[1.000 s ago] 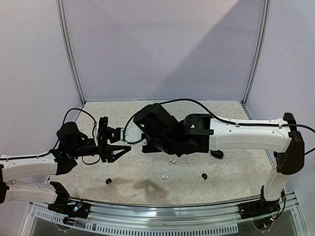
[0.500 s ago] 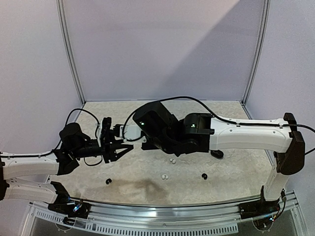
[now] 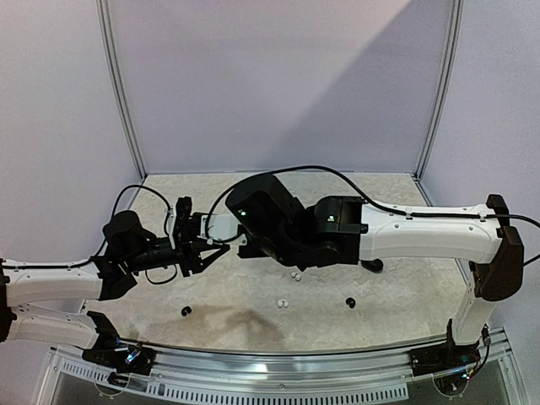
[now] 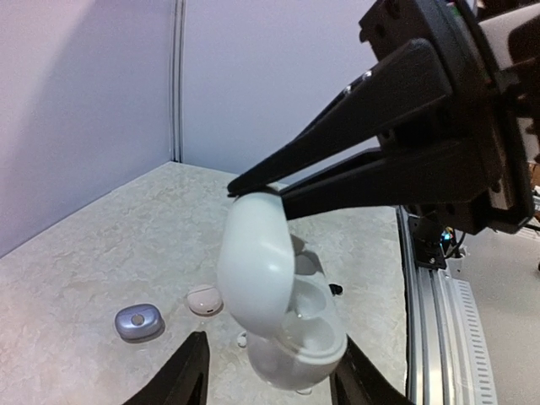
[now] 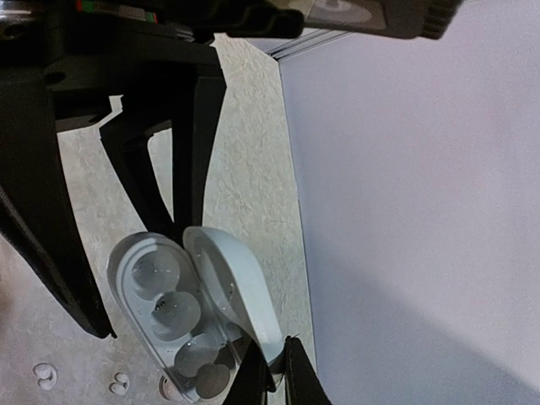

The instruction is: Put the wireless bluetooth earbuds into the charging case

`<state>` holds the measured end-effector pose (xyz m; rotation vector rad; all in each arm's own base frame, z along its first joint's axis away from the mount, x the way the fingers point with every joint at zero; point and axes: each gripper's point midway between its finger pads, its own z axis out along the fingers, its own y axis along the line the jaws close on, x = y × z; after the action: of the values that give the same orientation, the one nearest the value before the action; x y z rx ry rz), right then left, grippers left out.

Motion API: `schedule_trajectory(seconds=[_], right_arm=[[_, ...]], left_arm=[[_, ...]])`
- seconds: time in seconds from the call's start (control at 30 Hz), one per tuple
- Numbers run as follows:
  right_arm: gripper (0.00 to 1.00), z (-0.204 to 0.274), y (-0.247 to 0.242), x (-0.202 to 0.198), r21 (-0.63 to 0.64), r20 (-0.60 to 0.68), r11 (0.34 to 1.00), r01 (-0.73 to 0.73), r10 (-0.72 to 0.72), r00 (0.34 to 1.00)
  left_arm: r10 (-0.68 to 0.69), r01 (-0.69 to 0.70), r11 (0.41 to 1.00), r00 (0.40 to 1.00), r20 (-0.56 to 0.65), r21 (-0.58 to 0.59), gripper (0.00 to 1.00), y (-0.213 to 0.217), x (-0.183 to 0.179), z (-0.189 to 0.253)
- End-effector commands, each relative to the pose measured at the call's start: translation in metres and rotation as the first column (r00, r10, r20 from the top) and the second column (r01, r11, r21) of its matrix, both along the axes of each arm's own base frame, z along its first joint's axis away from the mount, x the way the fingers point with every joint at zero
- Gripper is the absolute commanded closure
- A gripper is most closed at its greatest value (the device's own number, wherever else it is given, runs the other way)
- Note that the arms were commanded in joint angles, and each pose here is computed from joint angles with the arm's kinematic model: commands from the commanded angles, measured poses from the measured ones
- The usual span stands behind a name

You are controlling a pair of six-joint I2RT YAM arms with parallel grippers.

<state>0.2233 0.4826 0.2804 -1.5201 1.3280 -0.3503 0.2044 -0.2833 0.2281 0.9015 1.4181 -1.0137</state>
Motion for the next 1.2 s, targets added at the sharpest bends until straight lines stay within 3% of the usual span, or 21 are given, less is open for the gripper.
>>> schedule_trajectory(seconds=[0.0,0.1,0.37,0.57,0.8,1.0,1.17], right_arm=[[1.0,0.008,0.01,-0.002,0.031,0.009,0.999,-0.012,0.012,1.0],[1.0,0.008,0.01,-0.002,0.027,0.01,1.0,-0.011,0.01,1.0],[1.0,0.006,0.011,-0.003,0.025,0.004,1.0,-0.018,0.018,1.0],[1.0,0.003,0.011,-0.003,0.013,0.003,1.0,-0.02,0.02,1.0],[1.0,0.004,0.012,-0.003,0.021,0.001,1.0,-0.019,0.019,1.0],[1.0,0.009,0.01,-0.003,0.032,0.004,0.999,-0.012,0.012,1.0],[1.0,0.011,0.009,-0.004,0.042,-0.007,0.999,-0.016,0.016,1.0]], left_arm=[[-0.028,0.03,0.999,0.999,0.035,-0.03,0.51,-0.006,-0.003,0.013],[-0.032,0.034,0.999,0.999,0.042,-0.039,0.48,-0.006,-0.003,0.015],[-0.04,0.042,0.998,0.998,0.046,-0.045,0.55,-0.008,-0.004,0.018],[-0.04,0.042,0.998,0.998,0.045,-0.053,0.53,-0.008,-0.004,0.019],[-0.048,0.051,0.997,0.998,0.046,-0.053,0.69,-0.008,-0.005,0.019],[-0.049,0.051,0.998,0.998,0.049,-0.032,0.58,-0.007,-0.007,0.012],[-0.042,0.043,0.999,0.998,0.053,-0.015,0.61,-0.005,-0.007,0.006]])
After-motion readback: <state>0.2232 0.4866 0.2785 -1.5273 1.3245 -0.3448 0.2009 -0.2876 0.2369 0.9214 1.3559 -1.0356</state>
